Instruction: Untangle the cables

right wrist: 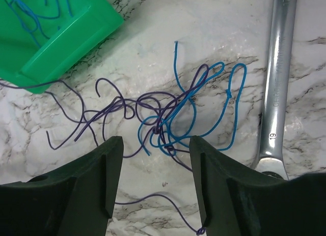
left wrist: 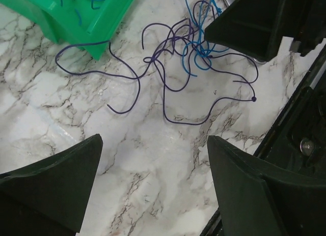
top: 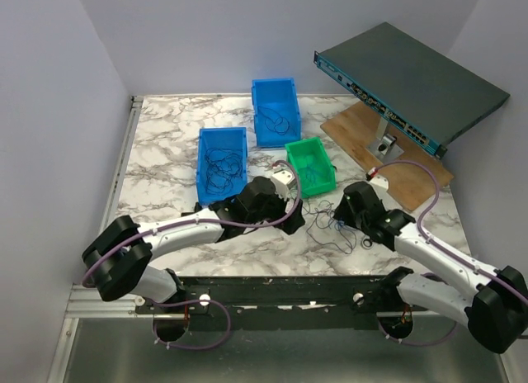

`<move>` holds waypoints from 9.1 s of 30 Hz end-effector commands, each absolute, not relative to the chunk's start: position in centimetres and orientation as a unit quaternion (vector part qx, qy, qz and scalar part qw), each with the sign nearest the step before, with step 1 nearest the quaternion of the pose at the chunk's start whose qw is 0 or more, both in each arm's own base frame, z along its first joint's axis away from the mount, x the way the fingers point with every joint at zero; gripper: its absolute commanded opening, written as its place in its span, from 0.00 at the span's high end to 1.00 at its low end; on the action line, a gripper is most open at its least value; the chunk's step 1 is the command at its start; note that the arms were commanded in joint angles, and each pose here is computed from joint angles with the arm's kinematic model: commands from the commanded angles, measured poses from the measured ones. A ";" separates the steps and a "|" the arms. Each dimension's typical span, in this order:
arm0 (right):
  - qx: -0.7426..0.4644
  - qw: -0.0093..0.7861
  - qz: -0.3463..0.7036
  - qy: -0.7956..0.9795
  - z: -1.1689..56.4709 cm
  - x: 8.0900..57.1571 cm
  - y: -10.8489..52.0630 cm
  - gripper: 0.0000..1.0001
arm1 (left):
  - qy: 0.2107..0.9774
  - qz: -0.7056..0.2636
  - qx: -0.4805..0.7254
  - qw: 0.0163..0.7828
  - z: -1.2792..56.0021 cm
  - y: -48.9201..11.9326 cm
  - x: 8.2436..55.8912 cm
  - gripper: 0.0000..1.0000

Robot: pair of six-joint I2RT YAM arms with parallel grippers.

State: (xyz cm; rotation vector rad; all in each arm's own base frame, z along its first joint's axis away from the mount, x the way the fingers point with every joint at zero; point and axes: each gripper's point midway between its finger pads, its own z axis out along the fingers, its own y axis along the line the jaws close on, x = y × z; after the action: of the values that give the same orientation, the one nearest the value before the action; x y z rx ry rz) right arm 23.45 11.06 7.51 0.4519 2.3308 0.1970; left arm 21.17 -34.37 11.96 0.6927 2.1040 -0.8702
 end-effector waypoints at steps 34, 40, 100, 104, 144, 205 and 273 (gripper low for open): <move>-0.063 0.343 0.461 0.816 21.2 20.5 25.1 0.99 | 0.731 -0.379 0.336 0.457 15.8 -34.5 20.4 0.14; -0.067 0.337 0.481 0.807 22.0 20.2 25.7 0.99 | 0.713 -0.409 0.351 0.448 16.2 -35.3 19.4 0.14; 0.008 0.433 0.377 0.819 20.0 21.1 20.1 0.18 | 0.725 -0.434 0.287 0.450 17.2 -32.5 22.1 1.00; -0.010 0.430 0.362 0.827 16.9 20.8 19.9 0.18 | 0.726 -0.425 0.284 0.460 19.1 -31.7 21.9 1.00; -0.109 0.459 0.421 0.775 11.8 21.7 25.1 0.99 | 0.752 -0.406 0.139 0.500 36.5 -28.3 28.8 1.00; 0.081 0.546 0.229 0.802 12.9 25.9 16.1 0.03 | 0.829 -0.212 0.044 0.515 29.0 -26.6 52.5 0.23; 0.272 0.502 0.013 0.821 19.1 30.1 9.8 0.99 | 0.701 -0.377 0.251 0.550 20.6 -33.2 25.6 0.11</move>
State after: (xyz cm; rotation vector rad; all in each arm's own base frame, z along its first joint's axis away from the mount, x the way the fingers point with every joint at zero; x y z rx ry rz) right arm 27.97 11.47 16.59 0.6710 2.1178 0.1526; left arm 23.58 -35.32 19.03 0.7470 1.6847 -1.0002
